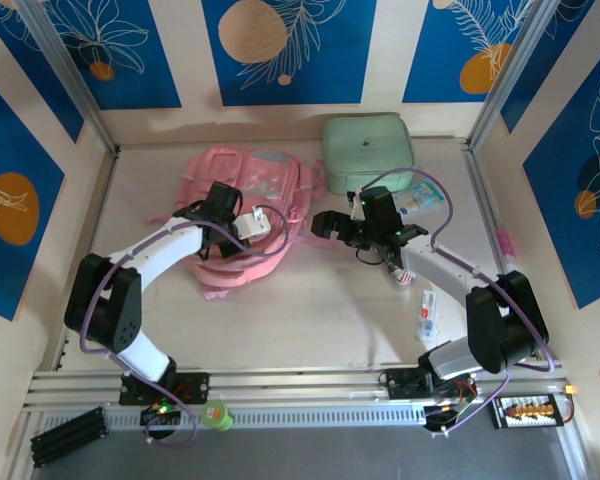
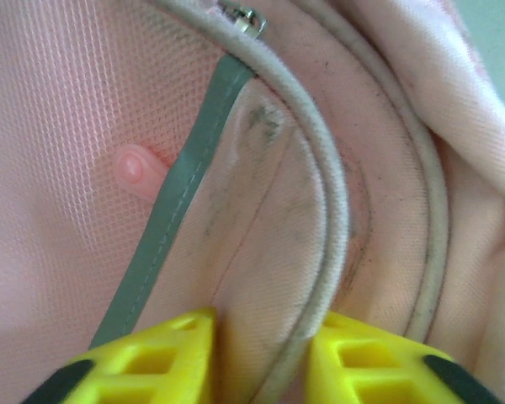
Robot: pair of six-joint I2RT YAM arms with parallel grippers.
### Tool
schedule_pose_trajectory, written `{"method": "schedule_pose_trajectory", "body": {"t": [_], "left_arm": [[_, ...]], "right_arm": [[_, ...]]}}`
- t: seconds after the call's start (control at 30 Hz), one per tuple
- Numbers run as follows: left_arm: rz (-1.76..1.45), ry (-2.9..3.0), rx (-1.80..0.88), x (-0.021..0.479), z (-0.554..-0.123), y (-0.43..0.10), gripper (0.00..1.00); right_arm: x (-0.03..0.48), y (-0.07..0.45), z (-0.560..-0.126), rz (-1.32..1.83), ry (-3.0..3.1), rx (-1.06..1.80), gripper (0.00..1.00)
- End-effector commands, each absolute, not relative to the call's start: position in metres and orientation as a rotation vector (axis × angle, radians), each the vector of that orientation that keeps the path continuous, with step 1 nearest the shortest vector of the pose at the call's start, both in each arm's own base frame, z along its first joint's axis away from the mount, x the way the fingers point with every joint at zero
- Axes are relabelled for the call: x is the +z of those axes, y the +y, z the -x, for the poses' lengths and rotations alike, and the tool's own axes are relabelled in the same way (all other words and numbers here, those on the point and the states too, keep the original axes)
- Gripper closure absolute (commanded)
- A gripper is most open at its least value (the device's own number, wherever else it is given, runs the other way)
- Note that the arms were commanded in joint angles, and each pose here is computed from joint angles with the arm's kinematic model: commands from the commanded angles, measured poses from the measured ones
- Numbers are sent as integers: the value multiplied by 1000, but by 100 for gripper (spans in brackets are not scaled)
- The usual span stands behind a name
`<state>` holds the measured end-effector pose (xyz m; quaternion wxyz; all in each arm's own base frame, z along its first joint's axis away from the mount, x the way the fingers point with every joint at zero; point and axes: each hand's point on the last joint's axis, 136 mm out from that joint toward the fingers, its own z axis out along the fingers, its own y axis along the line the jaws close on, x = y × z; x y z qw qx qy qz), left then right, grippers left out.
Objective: Pack the student bag
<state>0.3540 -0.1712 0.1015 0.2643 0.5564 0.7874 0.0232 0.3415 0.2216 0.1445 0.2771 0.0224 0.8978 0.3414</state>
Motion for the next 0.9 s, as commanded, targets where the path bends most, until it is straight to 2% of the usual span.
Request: {"method": "schedule_pose_trajectory", "body": {"t": [0.0,0.23,0.47,0.73,0.87], "left_arm": [[-1405,2012,48,142,-357,-180,79],[-1238,1887,-67,194,-334,-185,93],[-1146,1814,-189,224,-313,-190,97],[-1091,1776,-239,230,-303,-191,98],[-1088,1774,-259,229,-302,-193,97]], "right_arm": [[153,224,-338,-38,2388,983,0],[172,251,-343,102,2342,1143,5],[184,292,-369,231,2301,1268,9],[163,321,-410,280,2334,1325,13],[151,332,-415,301,2371,1354,14]]}}
